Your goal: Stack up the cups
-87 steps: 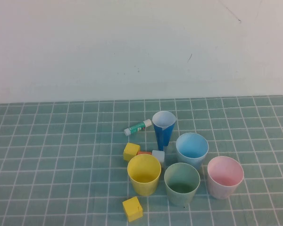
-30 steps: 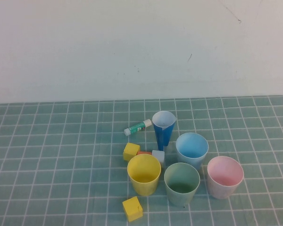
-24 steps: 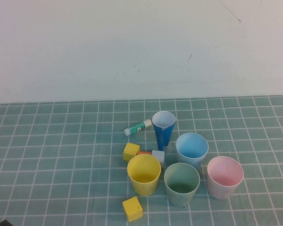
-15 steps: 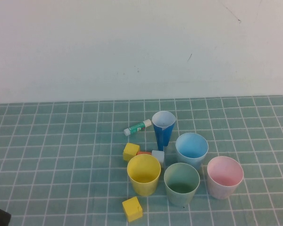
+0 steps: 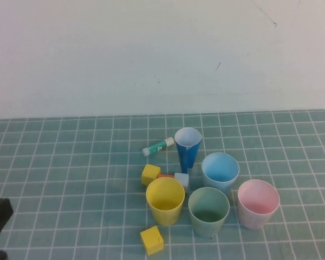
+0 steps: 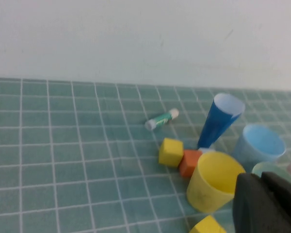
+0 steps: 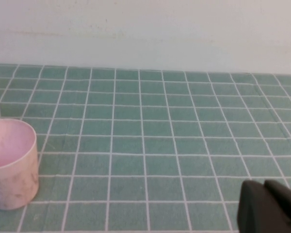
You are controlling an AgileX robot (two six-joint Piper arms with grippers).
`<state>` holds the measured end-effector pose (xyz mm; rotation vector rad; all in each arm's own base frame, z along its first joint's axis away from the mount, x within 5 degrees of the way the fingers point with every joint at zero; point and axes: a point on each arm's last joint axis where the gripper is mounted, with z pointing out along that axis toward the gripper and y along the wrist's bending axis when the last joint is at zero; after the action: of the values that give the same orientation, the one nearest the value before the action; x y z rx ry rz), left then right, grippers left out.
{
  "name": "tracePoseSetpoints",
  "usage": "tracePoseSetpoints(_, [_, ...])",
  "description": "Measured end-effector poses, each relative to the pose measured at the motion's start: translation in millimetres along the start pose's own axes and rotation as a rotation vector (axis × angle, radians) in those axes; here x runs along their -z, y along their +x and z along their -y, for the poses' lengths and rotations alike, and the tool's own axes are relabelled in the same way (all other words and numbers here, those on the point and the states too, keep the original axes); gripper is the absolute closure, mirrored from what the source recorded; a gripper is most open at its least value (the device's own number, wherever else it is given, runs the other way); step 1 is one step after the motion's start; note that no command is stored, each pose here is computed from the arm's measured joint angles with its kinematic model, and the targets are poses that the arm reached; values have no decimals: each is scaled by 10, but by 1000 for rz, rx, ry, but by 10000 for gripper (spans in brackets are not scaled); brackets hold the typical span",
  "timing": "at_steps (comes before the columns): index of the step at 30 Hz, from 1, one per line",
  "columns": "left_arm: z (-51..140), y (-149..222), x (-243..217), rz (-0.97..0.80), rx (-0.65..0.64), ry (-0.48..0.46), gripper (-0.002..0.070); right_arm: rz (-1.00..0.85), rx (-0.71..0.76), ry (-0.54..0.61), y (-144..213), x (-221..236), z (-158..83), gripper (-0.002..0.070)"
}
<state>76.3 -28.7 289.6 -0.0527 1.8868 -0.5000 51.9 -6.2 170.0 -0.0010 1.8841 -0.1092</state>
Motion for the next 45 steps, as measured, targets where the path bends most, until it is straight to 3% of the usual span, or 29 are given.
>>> tracePoseSetpoints(9, [82, -713, -500, -324, -214, -8, 678, 2, -24, -6, -1, 0, -6, 678])
tracePoseSetpoints(14, [180, -790, -888, -481, -347, 57, 678, 8, -353, -107, -24, 5, -94, 678])
tracePoseSetpoints(16, [245, -772, -1040, -553, -391, 68, 678, 0, -566, -171, -42, 13, -147, 678])
tracePoseSetpoints(20, [400, -698, -1370, -704, -474, 45, 678, -10, -817, -252, -80, 27, -207, 678])
tracePoseSetpoints(26, [514, -608, -1817, -805, -508, -8, 678, 9, -739, -260, -90, 29, -211, 678])
tracePoseSetpoints(37, [510, -464, -2300, -931, -486, -30, 667, 22, -621, -260, -90, 30, -214, 678])
tracePoseSetpoints(41, [545, -459, -2459, -953, -473, -22, 571, 24, -609, -260, -90, 30, -214, 678])
tracePoseSetpoints(45, [577, -418, -2651, -992, -439, -8, 375, 24, -605, -260, -90, 30, -214, 678])
